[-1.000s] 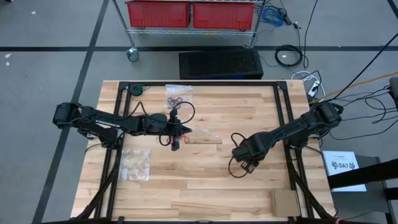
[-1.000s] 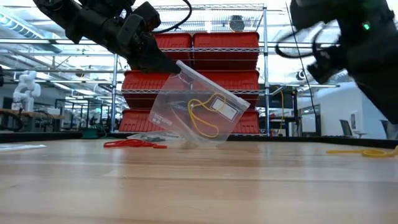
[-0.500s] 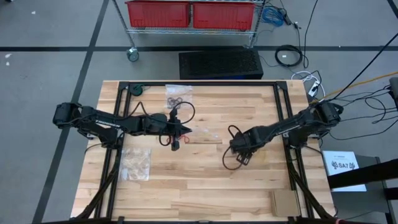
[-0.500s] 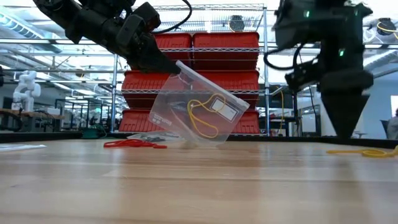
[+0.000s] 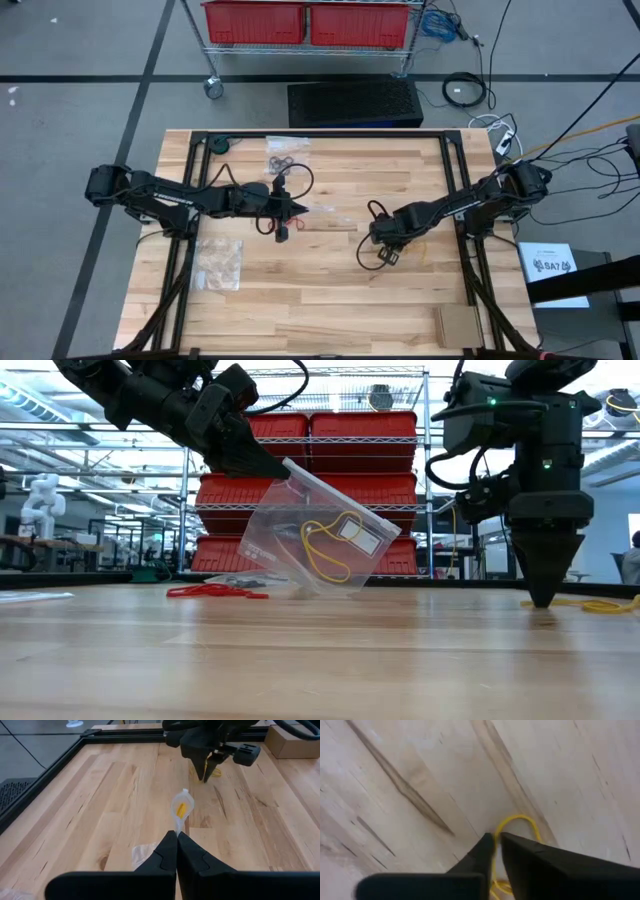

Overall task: Sort rubber bands
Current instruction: Put the yellow rubber band into the bottom right transparent zip bag

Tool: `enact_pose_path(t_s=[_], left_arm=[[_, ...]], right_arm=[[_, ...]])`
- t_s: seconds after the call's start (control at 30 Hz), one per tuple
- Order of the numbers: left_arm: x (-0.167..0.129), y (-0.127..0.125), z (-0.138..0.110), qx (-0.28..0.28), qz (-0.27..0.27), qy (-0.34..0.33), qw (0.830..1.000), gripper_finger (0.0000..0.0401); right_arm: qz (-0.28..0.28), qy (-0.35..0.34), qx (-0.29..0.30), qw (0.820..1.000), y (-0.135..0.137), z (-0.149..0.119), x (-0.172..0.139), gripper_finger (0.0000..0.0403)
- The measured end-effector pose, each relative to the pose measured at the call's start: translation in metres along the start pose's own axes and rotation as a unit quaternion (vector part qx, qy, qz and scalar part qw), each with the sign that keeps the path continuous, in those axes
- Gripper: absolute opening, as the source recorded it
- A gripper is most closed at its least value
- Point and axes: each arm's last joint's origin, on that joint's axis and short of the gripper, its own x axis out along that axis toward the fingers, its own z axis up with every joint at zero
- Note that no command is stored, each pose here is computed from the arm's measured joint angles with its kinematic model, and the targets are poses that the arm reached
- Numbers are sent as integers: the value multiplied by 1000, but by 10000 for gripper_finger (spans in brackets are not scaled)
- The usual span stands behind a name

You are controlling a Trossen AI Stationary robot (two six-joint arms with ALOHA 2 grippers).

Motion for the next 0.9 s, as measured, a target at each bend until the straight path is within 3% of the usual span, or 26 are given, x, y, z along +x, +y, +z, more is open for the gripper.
enact_pose_path(t_s=[0.23, 0.57, 0.73, 0.9], left_arm=[[0, 0, 0, 0, 0, 0, 1000, 2], [0, 0, 0, 0, 0, 0, 1000, 2], [0, 0, 0, 0, 0, 0, 1000, 2], [0, 0, 0, 0, 0, 1, 1000, 2]], right_arm=[[21, -22, -7, 1000, 13, 13, -17, 2], [50, -77, -42, 995, 39, 46, -93, 1], [20, -107, -63, 992, 44, 51, -133, 0], [-63, -122, -62, 989, 36, 48, -157, 0]])
